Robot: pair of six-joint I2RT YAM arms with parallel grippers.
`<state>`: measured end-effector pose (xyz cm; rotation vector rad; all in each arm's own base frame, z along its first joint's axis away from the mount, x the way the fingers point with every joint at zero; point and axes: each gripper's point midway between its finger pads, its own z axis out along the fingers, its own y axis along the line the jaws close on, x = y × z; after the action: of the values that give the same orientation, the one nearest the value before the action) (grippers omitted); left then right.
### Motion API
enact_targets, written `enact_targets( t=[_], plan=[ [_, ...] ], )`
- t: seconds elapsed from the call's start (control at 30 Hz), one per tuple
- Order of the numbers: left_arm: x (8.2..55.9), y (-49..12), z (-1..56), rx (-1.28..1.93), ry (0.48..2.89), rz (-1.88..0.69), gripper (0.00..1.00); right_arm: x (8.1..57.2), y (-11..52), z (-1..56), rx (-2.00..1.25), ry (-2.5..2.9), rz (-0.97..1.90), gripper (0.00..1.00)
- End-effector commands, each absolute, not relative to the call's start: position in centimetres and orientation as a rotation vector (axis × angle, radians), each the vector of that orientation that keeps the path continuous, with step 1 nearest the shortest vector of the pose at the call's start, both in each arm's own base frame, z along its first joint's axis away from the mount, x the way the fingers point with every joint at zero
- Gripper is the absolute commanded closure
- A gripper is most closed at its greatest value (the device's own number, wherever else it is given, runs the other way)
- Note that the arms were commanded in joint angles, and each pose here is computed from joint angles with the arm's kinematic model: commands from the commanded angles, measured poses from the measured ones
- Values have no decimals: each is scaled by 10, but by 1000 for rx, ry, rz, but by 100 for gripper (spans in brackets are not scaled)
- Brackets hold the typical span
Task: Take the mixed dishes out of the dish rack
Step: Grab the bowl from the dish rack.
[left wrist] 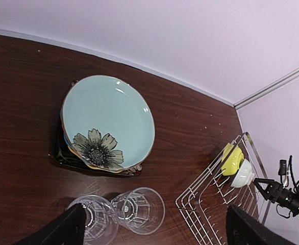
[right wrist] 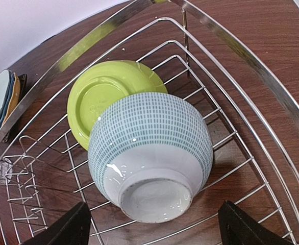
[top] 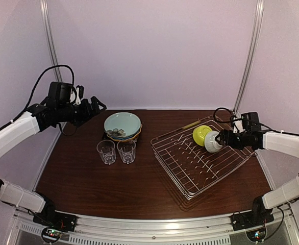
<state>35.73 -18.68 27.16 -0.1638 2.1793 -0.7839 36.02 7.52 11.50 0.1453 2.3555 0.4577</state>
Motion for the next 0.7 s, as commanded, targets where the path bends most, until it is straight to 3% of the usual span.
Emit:
enact_targets(
  t=[0.0,0.67],
  plan=[
    [357,-192,281,-130,2132,-816,3,363,77,114,143,2338,509,14],
    [359,-193,277,-147,2136,-829,3,373,78,95,133,2371,510,31]
  ],
)
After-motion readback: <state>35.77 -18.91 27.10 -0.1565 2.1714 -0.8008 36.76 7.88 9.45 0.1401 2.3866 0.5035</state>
